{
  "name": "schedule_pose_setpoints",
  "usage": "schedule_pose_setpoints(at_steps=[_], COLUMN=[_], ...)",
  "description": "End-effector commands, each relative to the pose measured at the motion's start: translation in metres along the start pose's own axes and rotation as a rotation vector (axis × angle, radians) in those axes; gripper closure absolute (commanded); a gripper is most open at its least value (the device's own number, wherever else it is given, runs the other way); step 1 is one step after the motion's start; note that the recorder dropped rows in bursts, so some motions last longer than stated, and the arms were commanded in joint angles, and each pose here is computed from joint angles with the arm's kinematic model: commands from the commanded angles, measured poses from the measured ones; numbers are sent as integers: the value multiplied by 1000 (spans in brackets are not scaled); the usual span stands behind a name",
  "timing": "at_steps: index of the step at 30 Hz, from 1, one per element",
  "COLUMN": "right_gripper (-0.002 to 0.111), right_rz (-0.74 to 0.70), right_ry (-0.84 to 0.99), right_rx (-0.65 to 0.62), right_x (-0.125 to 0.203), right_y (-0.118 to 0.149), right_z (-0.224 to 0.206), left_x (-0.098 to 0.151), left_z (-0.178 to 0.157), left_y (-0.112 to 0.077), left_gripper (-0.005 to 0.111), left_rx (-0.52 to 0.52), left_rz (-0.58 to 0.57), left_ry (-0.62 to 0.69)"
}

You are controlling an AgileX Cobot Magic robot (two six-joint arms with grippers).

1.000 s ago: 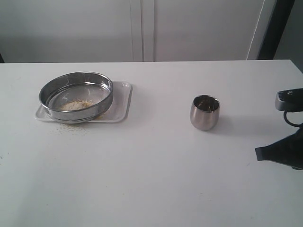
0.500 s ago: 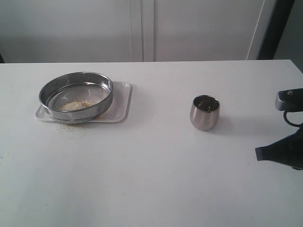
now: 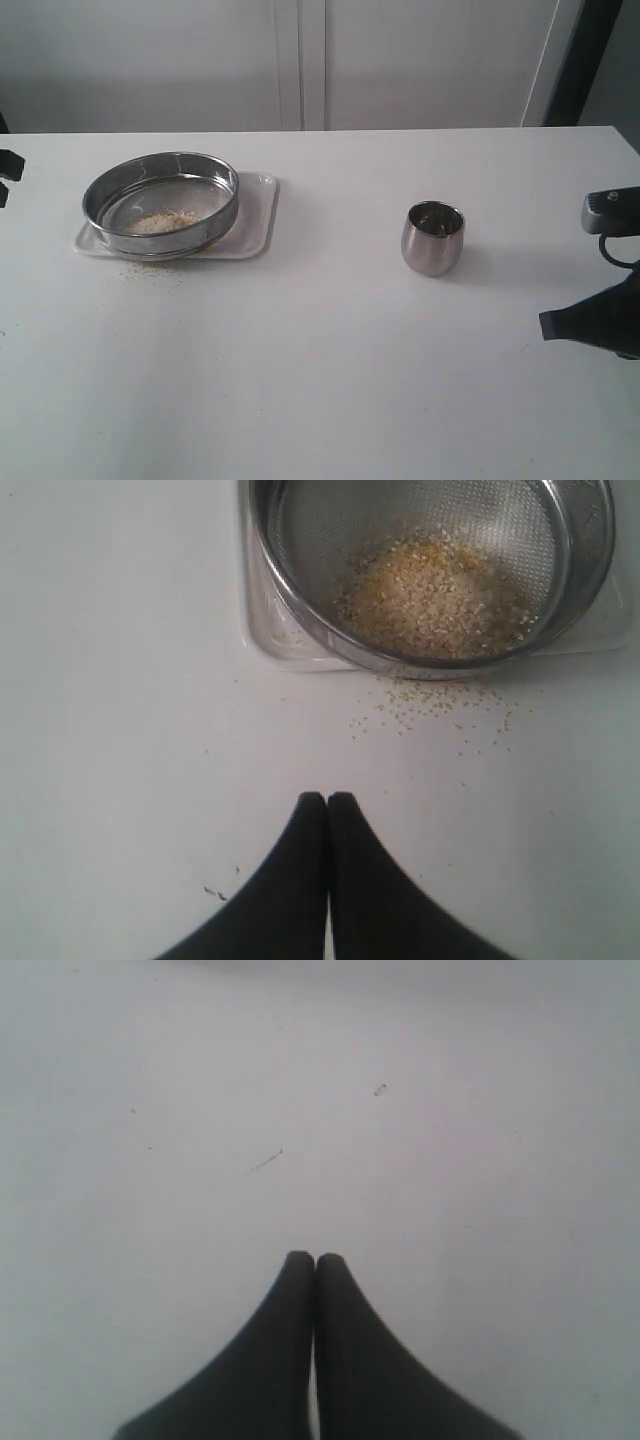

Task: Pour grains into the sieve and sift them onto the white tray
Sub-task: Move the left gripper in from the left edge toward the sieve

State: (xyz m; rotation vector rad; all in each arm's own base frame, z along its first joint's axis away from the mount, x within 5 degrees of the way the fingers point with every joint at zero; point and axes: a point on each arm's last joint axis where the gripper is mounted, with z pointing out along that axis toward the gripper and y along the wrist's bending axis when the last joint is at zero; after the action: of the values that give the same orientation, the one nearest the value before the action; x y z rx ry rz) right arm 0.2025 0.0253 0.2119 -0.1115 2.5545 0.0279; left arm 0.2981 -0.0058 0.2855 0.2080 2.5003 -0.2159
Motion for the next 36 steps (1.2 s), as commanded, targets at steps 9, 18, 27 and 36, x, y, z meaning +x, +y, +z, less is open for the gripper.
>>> schedule_pose_setpoints(at_steps=[9,18,27,36], right_gripper=[108,108,108,108], right_rz=[5,5,5,5], right_ry=[-7,-7,-7,-7], right_rx=[6,6,6,6], right_x=[1,1,1,1], right_y=[-2,-2,-2,-2], right_z=[-1,-1,-1,-1], left_x=[-63,-83,-98,-101], left_z=[58,81,99,127], left_y=[19,26,16,20], left_gripper=[107,107,82,32], left_rx=[40,38,41,45], left_rz=[23,45,94,69], left_ry=[57,64,47,68])
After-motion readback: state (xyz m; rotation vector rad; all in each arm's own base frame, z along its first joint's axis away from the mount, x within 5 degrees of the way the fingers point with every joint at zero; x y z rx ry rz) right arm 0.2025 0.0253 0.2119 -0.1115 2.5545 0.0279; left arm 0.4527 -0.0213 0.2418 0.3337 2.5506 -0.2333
